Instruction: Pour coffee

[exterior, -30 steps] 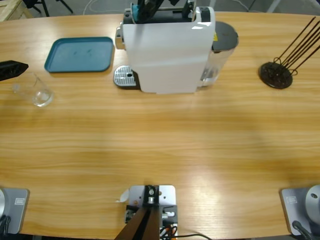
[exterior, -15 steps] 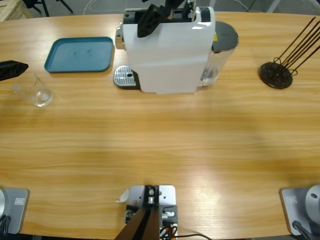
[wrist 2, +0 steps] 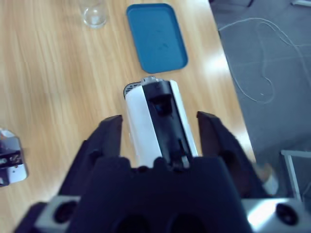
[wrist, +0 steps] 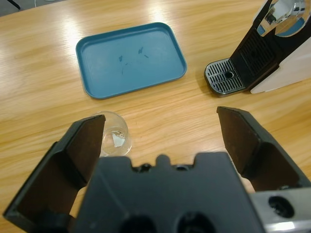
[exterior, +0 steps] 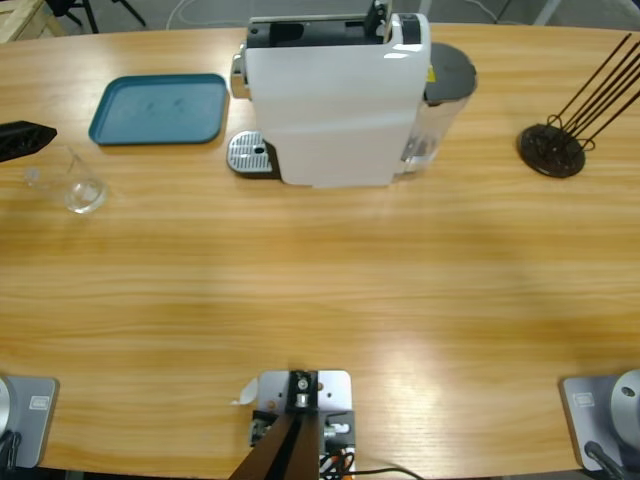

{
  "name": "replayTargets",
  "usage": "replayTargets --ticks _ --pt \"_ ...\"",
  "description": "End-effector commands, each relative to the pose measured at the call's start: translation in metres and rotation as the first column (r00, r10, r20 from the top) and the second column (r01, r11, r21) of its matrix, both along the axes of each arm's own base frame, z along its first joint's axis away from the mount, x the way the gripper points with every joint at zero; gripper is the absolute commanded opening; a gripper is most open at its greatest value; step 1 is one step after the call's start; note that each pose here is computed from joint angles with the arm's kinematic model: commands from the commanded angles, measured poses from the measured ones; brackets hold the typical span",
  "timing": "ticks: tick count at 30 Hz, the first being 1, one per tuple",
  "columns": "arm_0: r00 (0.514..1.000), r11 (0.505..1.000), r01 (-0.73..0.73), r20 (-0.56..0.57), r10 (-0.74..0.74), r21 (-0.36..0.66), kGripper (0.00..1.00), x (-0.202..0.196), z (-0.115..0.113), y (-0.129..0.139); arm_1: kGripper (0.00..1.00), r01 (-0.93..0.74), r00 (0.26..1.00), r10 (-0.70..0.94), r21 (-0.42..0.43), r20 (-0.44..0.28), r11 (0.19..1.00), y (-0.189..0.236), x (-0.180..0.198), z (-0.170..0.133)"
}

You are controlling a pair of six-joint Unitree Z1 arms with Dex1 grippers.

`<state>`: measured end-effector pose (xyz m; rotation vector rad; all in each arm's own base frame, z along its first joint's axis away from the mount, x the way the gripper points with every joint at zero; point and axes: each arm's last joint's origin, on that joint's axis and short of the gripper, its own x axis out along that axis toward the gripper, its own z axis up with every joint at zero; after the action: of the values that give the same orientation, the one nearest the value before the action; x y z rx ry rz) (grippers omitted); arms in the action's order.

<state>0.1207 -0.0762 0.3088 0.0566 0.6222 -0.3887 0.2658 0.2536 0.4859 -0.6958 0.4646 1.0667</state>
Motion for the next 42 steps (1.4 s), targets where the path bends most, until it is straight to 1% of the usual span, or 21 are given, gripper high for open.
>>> replayTargets --ticks 1,3,5,6,8,9,10,11,12,15,19,21,25,28,32,36,37,42 --pt "1.000 1.000 -0.005 -0.018 0.005 0.015 0.998 -0.003 -0.011 0.003 0.000 0.229 0.971 -0.237 0.179 0.023 0.957 -0.060 -0.062 0.049" --pt "1.000 1.000 -0.005 -0.018 0.006 0.014 0.998 -0.003 -0.011 0.003 0.000 0.317 0.945 -0.327 0.193 0.023 0.929 -0.064 -0.060 0.034" --pt "1.000 1.000 -0.005 -0.018 0.006 0.014 0.996 -0.003 -0.011 0.003 0.000 0.413 0.902 -0.432 0.247 0.023 0.876 -0.068 -0.058 0.016" --pt "1.000 1.000 -0.006 -0.018 0.006 0.014 0.997 -0.003 -0.011 0.003 0.000 0.449 0.883 -0.469 0.278 0.007 0.849 -0.069 -0.057 0.006" --pt "1.000 1.000 -0.006 -0.017 0.006 0.013 0.996 -0.004 -0.011 0.004 0.000 0.493 0.859 -0.509 0.345 -0.049 0.799 -0.068 -0.055 -0.016" --pt "1.000 1.000 -0.006 -0.017 0.006 0.013 0.996 -0.004 -0.011 0.004 0.000 0.507 0.850 -0.519 0.402 -0.087 0.763 -0.068 -0.056 -0.027" --pt "1.000 1.000 -0.006 -0.018 0.006 0.014 0.996 -0.003 -0.011 0.003 0.000 0.511 0.846 -0.517 0.477 -0.131 0.715 -0.068 -0.054 -0.040" --pt "1.000 1.000 -0.006 -0.018 0.006 0.013 0.996 -0.003 -0.011 0.003 0.000 0.500 0.853 -0.500 0.520 -0.153 0.693 -0.066 -0.050 -0.049" --pt "1.000 1.000 -0.006 -0.018 0.006 0.013 0.996 -0.003 -0.011 0.003 0.000 0.492 0.856 -0.494 0.536 -0.154 0.686 -0.062 -0.046 -0.056" --pt "1.000 1.000 -0.006 -0.020 0.006 0.015 0.996 -0.003 -0.011 0.003 0.000 0.515 0.843 -0.514 0.510 -0.156 0.689 -0.055 -0.037 -0.066" --pt "1.000 1.000 -0.005 -0.020 0.006 0.016 0.996 -0.003 -0.011 0.003 0.000 0.544 0.824 -0.550 0.470 -0.140 0.695 -0.053 -0.032 -0.076" --pt "1.000 1.000 -0.006 -0.021 0.006 0.016 0.996 -0.002 -0.011 0.003 0.000 0.576 0.791 -0.602 0.462 -0.108 0.675 -0.060 -0.035 -0.073" --pt "1.000 1.000 -0.005 -0.023 0.006 0.018 0.996 -0.002 -0.012 0.002 0.000 0.584 0.755 -0.654 0.494 -0.041 0.644 -0.081 -0.052 -0.053" --pt "1.000 1.000 -0.005 -0.023 0.006 0.018 0.996 -0.002 -0.012 0.002 0.000 0.599 0.748 -0.662 0.465 -0.037 0.651 -0.082 -0.052 -0.059" --pt "1.000 1.000 -0.005 -0.025 0.005 0.017 0.996 -0.002 -0.012 0.002 0.000 0.616 0.751 -0.658 0.410 -0.050 0.672 -0.066 -0.036 -0.078" --pt "1.000 1.000 -0.005 -0.026 0.005 0.018 0.996 -0.002 -0.012 0.002 0.000 0.615 0.768 -0.636 0.356 -0.070 0.703 -0.040 -0.017 -0.098" --pt "1.000 1.000 -0.005 -0.026 0.006 0.018 0.996 -0.002 -0.012 0.002 0.000 0.607 0.778 -0.625 0.345 -0.071 0.716 -0.025 -0.010 -0.102" --pt "1.000 1.000 -0.005 -0.028 0.005 0.020 0.996 -0.001 -0.012 0.002 0.000 0.573 0.807 -0.587 0.334 -0.070 0.748 0.007 -0.005 -0.104"
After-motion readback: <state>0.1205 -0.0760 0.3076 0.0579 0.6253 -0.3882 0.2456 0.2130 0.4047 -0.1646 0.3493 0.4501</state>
